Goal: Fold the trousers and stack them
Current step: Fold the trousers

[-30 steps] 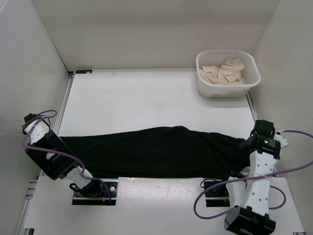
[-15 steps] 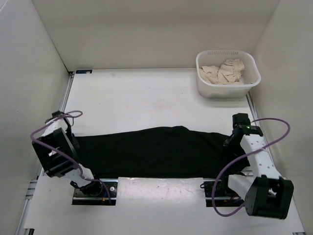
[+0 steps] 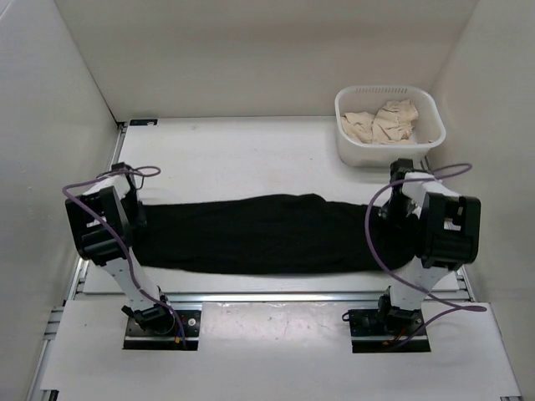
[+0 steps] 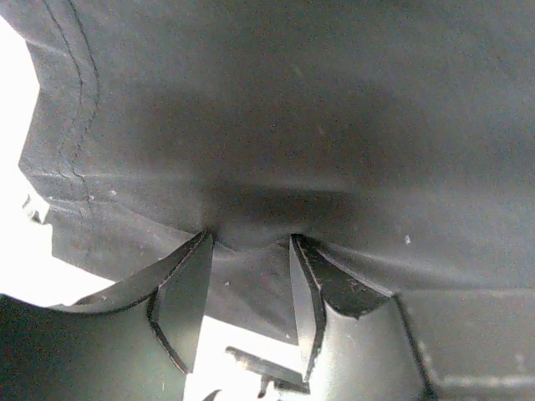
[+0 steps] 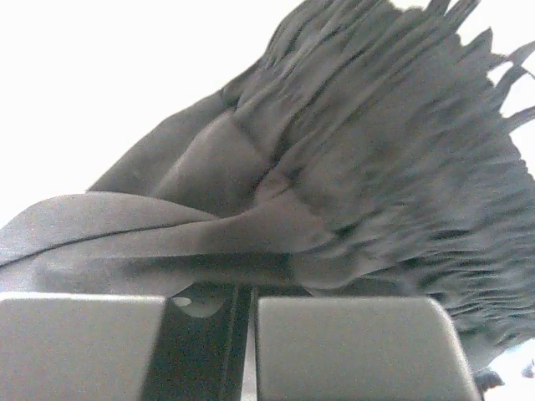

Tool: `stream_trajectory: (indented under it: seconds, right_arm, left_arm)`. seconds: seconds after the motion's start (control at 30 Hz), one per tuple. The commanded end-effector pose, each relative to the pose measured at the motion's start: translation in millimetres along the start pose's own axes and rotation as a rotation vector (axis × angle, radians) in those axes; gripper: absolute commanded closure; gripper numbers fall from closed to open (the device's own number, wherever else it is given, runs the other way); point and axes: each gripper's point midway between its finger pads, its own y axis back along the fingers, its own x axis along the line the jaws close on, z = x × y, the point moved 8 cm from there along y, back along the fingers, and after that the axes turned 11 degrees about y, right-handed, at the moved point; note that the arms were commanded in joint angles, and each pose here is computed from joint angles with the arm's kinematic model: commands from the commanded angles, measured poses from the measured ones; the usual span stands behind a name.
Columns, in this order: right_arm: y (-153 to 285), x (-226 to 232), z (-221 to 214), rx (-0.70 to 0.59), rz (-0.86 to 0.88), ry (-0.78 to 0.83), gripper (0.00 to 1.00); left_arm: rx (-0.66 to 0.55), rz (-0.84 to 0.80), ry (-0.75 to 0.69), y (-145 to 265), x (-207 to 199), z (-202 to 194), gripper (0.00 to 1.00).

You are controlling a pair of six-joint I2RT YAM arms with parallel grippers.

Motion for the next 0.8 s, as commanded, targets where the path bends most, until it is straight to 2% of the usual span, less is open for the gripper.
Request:
stream_trajectory:
  seconds: [0.0,0.07,0.13,0.2,0.23,0.3,0.33,0.5,0.6,0.67,0.73,0.77]
  right_arm:
    - [7,16,61,-0.204,0.004,0.004,0.96]
    - [12,19,70,-0.204,0.003,0.016,0.94]
    - [21,24,79,-0.211,0.037,0.042,0.77]
    - [33,25,76,-0.212,0.095,0.066,0.52]
    - [41,24,76,-0.232,0.116,0.083,0.29]
    - [60,11,65,-0.266,0.127,0.079,0.14]
    - [66,3,62,-0.278,0.128,0.064,0.03]
    - [83,-41,36,-0.27,0.148,-0.088,0.01]
    - [57,-55,34,-0.237,0.176,-0.164,0.01]
    - [35,-48,35,-0.184,0.253,-0.17,0.01]
    - [22,-42,51,-0.211,0.316,-0.181,0.01]
    - [4,-40,54,-0.165,0.319,-0.19,0.01]
  left_arm:
    - [-0.163,-0.132,0.027,2,-31,43,0.46]
    - [-0.155,-0.142,0.014,3,-36,46,0.45]
    - [-0.148,-0.141,0.001,4,-40,47,0.42]
    - [-0.137,-0.139,-0.002,1,-40,43,0.41]
    - [-0.139,-0.14,-0.011,2,-43,43,0.39]
    - [-0.13,-0.129,-0.013,0,-42,40,0.38]
    - [-0.13,-0.129,-0.013,0,-41,37,0.38]
    - [-0.109,-0.135,-0.018,1,-40,27,0.37]
    - [-0.107,-0.144,-0.019,1,-40,25,0.37]
    - [-0.09,-0.14,-0.023,0,-39,21,0.35]
    - [-0.092,-0.13,-0.022,0,-38,21,0.35]
    - [-0.101,-0.132,-0.02,2,-38,21,0.35]
